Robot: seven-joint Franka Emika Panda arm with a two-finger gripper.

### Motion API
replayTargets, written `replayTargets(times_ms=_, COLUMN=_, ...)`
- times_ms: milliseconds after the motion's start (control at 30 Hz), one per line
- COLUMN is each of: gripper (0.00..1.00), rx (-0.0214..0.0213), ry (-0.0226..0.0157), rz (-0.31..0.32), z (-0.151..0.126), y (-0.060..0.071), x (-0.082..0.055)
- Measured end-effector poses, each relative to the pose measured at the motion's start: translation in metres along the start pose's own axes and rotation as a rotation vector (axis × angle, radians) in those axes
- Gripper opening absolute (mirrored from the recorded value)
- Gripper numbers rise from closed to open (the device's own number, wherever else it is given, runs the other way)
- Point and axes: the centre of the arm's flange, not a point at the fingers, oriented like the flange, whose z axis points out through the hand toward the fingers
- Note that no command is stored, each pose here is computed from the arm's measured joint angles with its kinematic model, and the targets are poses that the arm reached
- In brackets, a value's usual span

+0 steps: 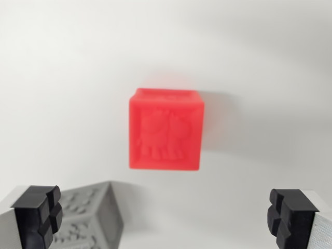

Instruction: Destack cube

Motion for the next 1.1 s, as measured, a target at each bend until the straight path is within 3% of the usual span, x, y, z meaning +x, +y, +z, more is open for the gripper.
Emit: replayTargets(times_ms=1100, gripper=1.0, rx=0.003, ry=0.0003, rz=0.0, z=-0.131, y=0.0, x=0.0)
